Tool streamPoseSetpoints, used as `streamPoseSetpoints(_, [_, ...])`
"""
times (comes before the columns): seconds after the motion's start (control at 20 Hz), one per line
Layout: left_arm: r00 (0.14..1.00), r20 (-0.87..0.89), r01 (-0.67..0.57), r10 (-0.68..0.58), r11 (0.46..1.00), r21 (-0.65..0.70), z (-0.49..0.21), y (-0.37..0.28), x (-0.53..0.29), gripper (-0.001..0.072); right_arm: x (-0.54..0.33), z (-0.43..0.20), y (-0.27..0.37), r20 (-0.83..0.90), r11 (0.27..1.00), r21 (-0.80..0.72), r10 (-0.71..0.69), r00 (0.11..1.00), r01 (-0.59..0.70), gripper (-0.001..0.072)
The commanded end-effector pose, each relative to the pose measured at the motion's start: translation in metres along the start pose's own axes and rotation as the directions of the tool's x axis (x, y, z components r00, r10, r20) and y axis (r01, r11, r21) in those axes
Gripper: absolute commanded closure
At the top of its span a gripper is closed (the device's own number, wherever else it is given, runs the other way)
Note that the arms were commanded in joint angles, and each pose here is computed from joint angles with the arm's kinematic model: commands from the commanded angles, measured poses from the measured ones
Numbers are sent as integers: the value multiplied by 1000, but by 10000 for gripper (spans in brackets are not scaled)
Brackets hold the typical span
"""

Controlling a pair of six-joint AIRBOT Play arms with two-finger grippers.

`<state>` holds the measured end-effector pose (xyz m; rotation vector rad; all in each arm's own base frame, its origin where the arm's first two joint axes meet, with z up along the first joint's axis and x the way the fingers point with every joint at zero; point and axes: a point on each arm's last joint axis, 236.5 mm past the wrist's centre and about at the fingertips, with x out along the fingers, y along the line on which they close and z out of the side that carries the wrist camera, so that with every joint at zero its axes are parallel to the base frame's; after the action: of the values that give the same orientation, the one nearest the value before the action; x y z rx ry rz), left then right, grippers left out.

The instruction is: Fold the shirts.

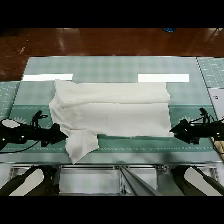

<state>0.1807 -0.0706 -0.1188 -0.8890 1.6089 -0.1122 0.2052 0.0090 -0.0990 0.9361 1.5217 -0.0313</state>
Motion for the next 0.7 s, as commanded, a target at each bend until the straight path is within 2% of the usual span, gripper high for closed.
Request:
streamPoseSetpoints(0.0, [1000,0,-1,1,1000,0,0,0,0,689,8,2,4,11,999,-30,-23,1000,24,304])
streamPoseSetpoints(0.2, [1000,2,-2,2,1000,0,0,1,0,689,19,18,31,71,998,-41,42,997,-39,306])
streamPoseSetpoints(0.25, [1000,4,-3,3,1000,0,1,1,0,689,26,18,36,64,998,-44,52,997,-49,326])
streamPoseSetpoints(0.3, [1000,7,-3,3,1000,0,2,1,0,689,33,18,42,53,997,-50,63,997,-60,384])
streamPoseSetpoints(0.4, [1000,14,-2,1,1000,7,5,-2,-2,689,40,17,61,36,985,-127,119,992,-113,675])
streamPoseSetpoints(0.5, [1000,28,13,-14,999,31,14,-12,-12,689,33,19,75,32,972,-179,159,987,-151,689])
streamPoseSetpoints(0.65, [993,100,61,-70,994,94,44,-45,-42,689,11,30,90,27,951,-281,144,989,-131,689])
